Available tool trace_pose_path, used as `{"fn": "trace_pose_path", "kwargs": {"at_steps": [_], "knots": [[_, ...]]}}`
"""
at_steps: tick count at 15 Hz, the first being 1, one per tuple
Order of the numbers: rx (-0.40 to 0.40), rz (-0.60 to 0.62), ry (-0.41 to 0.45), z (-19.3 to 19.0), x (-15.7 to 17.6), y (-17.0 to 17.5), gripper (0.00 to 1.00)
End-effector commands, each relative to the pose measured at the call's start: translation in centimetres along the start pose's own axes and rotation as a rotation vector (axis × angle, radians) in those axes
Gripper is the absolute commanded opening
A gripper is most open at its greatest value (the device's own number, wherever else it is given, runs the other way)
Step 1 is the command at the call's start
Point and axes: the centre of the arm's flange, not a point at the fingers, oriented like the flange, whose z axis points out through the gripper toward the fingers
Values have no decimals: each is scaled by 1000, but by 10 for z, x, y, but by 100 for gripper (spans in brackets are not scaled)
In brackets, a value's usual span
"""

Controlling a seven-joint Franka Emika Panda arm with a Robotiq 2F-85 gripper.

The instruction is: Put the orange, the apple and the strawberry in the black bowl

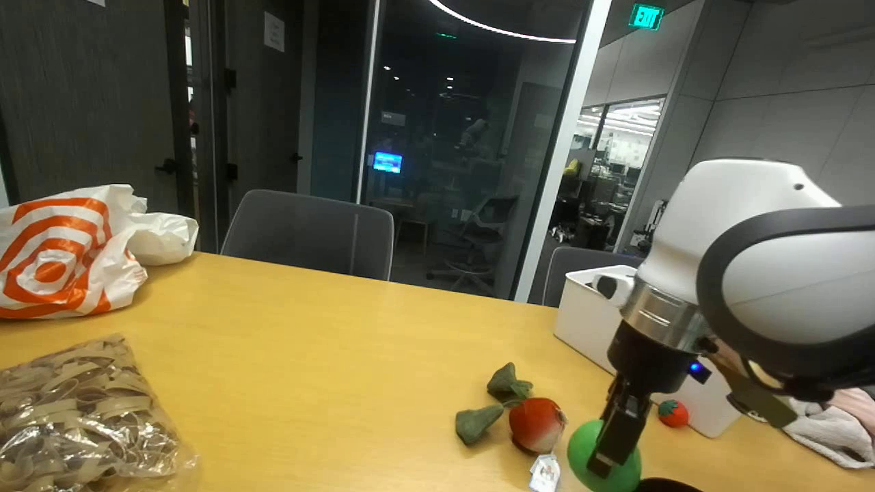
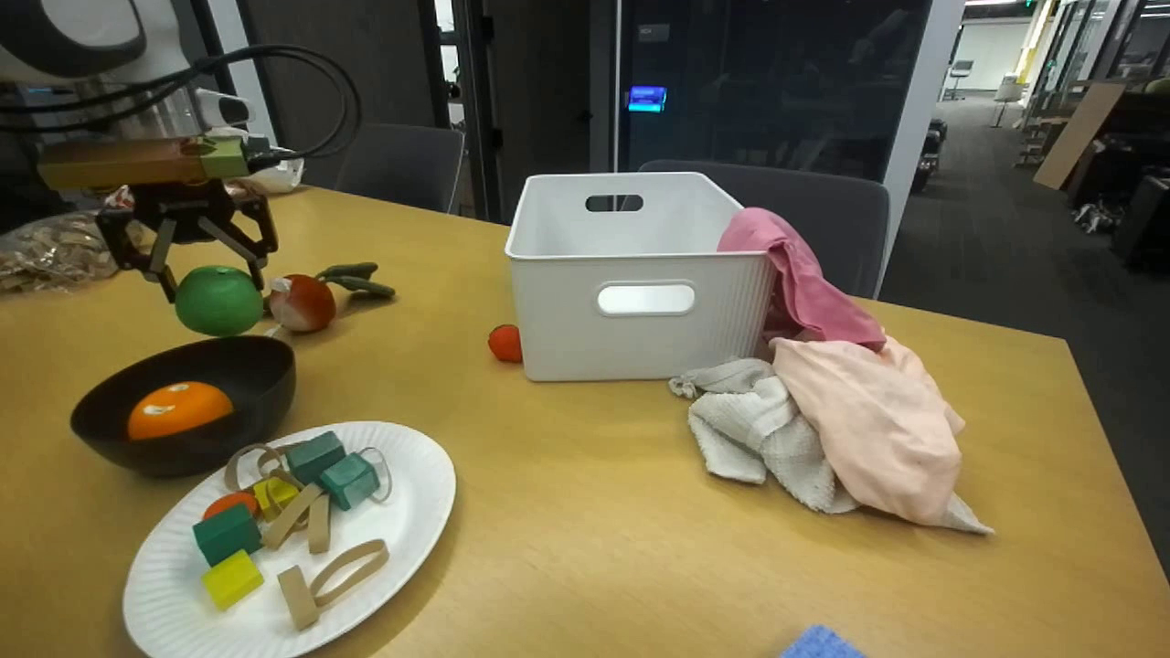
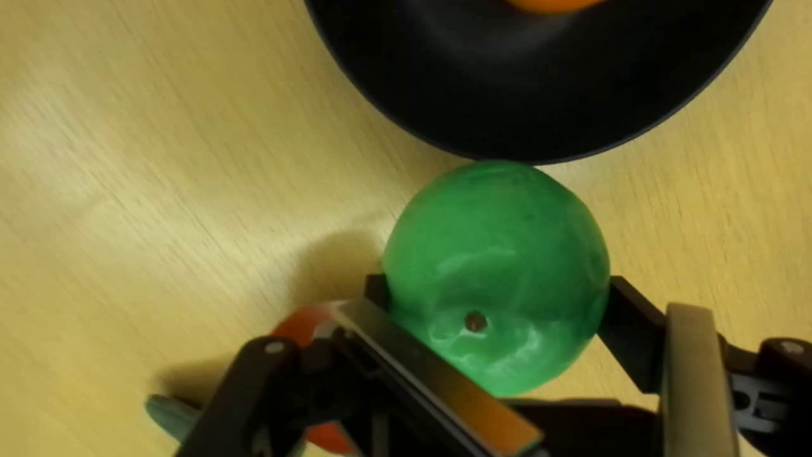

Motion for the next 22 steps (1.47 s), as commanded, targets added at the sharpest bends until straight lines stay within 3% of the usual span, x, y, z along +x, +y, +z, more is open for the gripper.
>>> {"fn": "trace_pose_path", "kwargs": {"at_steps": [1,5,11,12,13,20,22], "knots": [[0,164,-39,-36,-66,13,57],[42,233,-62,-32,-103,30,57],[68,250,-74,6,-102,36,57],[74,257,-71,8,-104,35,85],[75,261,-67,9,-107,36,97],[42,319,-15,-11,-122,48,100],[54,410,-13,-8,-109,66,100]]}}
